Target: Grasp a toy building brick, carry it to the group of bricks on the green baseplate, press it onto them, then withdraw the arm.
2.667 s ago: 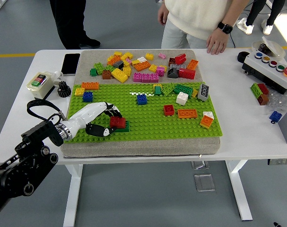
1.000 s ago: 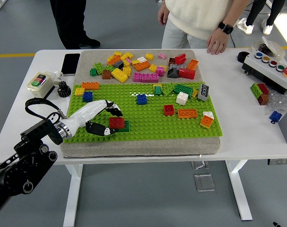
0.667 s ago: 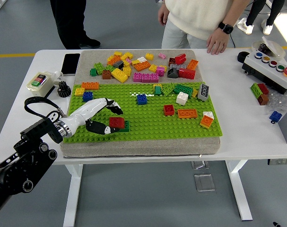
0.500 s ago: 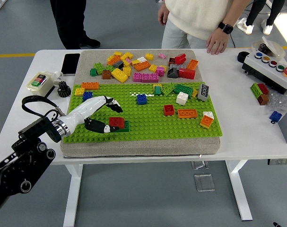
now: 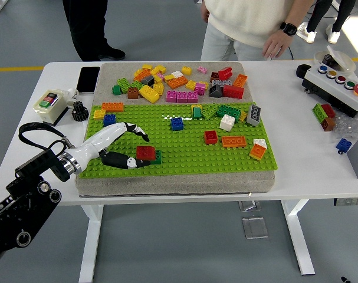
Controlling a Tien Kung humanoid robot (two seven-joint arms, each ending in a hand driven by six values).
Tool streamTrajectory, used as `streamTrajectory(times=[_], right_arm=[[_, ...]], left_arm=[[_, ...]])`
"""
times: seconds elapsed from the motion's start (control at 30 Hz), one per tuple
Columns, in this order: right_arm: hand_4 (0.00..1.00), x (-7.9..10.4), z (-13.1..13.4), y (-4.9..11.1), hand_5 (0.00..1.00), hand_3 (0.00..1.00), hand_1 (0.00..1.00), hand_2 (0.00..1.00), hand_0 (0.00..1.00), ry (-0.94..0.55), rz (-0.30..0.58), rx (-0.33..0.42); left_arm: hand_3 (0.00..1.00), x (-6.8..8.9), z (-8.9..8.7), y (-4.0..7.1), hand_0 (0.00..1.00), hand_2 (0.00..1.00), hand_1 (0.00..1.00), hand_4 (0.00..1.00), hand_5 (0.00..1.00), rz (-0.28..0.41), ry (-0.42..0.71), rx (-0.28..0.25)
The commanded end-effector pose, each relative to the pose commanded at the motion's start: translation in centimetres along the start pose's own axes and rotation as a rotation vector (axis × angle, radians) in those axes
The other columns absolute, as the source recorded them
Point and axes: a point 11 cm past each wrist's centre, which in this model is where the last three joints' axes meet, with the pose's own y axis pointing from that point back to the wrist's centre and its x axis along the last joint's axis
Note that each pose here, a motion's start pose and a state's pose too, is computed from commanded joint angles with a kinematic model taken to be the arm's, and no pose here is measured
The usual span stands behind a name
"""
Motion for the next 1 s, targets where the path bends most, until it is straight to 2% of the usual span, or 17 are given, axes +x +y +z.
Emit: streamTrajectory(times=[0.07, 0.1, 0.27, 0.3, 1.0], right_arm=[[0.930, 0.0, -0.1, 0.0, 0.510, 0.665, 0.679, 0.728, 0.760, 0.000, 0.001, 0.001], [0.930, 0.0, -0.1, 0.0, 0.510, 0.665, 0.679, 0.728, 0.758, 0.000, 0.000, 0.001], [0.930, -0.1, 0.0, 0.0, 0.510, 0.665, 0.679, 0.728, 0.758, 0.001, 0.000, -0.001], [0.930, -0.1, 0.0, 0.0, 0.510, 0.663, 0.679, 0.727, 0.758, 0.001, 0.000, -0.002], [0.929, -0.1, 0.1, 0.0, 0.511, 0.664, 0.679, 0.728, 0.758, 0.005, 0.000, -0.005]], left_arm=[[0.619, 0.0, -0.1, 0.0, 0.872, 0.768, 0.804, 0.998, 0.540, -0.001, 0.000, 0.002], [0.614, 0.0, -0.1, 0.1, 0.904, 0.787, 0.828, 0.998, 0.591, -0.002, 0.000, 0.004], [0.614, -0.3, -0.5, 0.3, 0.904, 0.787, 0.828, 0.998, 0.591, -0.013, -0.003, 0.014], [0.611, -0.4, -0.5, 0.3, 0.910, 0.790, 0.829, 0.998, 0.616, -0.015, -0.004, 0.015], [0.609, -1.4, -1.5, 0.7, 0.913, 0.787, 0.827, 0.998, 0.617, -0.040, -0.004, 0.044]])
